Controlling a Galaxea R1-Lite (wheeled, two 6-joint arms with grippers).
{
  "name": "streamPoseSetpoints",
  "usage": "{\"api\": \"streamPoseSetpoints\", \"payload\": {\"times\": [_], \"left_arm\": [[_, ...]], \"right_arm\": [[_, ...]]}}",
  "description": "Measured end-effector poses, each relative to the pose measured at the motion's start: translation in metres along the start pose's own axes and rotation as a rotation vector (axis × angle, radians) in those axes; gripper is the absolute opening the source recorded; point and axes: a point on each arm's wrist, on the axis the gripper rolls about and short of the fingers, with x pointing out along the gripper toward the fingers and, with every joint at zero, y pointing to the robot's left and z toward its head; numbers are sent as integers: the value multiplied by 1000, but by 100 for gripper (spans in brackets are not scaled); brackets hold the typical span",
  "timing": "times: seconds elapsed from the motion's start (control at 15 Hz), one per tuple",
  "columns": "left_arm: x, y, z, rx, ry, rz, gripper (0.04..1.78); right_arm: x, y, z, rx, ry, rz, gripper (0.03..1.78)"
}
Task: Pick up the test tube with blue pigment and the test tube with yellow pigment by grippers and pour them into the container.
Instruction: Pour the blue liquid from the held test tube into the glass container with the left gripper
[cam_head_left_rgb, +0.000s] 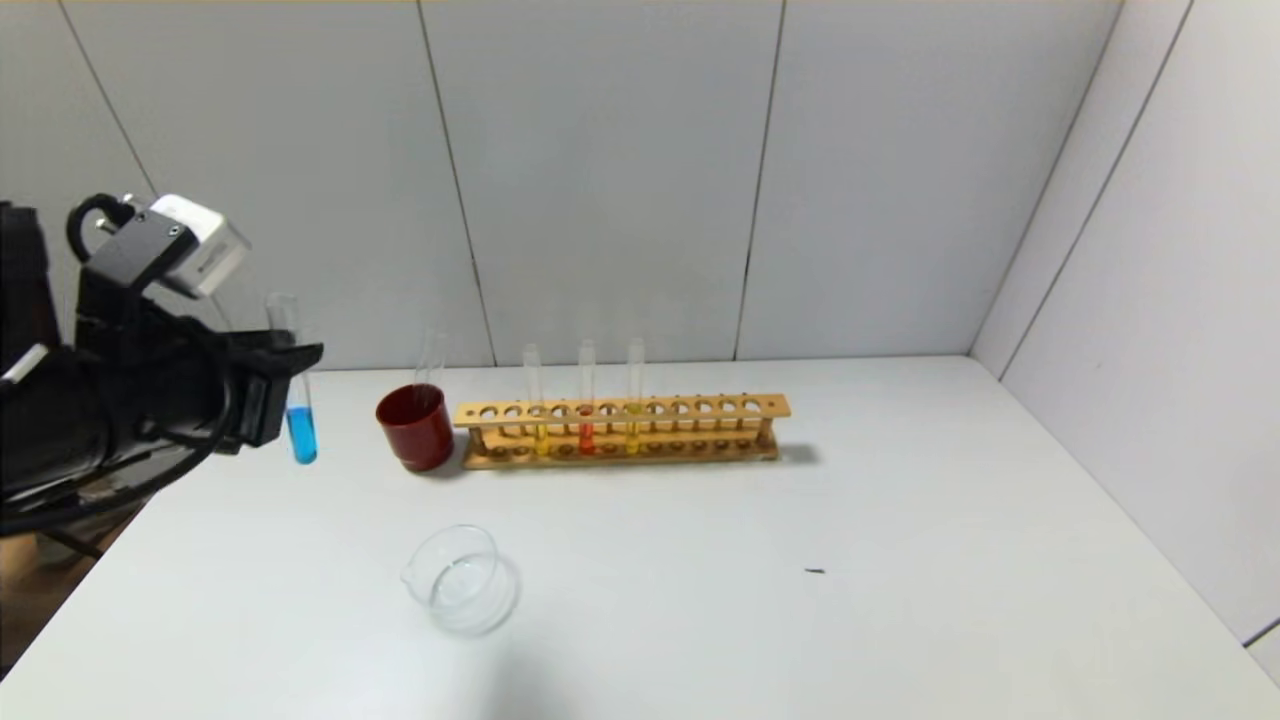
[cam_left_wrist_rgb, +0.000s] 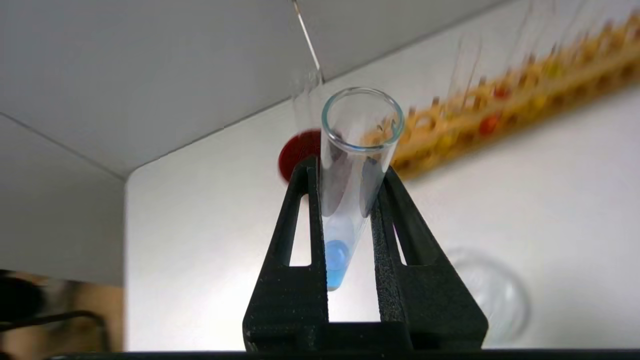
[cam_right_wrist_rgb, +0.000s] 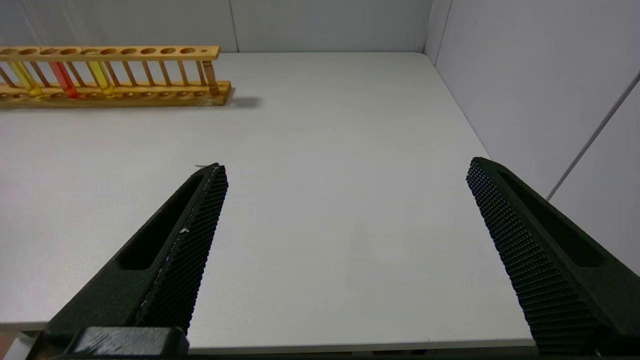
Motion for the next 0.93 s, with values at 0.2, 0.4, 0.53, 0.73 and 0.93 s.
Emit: {"api": "streamPoseSetpoints", "payload": {"times": [0.2,0.4,0.53,0.73,0.93], "left_arm": [[-41,-6,-15,164,-44,-31,31],[-67,-13,-28,235,-106,-102,31],[-73,-17,-38,270,-123,-99,31],[-70,-23,-56,352,-135,-94,31],[-59,-25,-66,431,-119,-113,31]], "right_arm": [[0,0,0,0,0,0,175],[0,0,0,0,0,0,175],[0,0,0,0,0,0,175],[0,0,0,0,0,0,175],[0,0,0,0,0,0,175]]}}
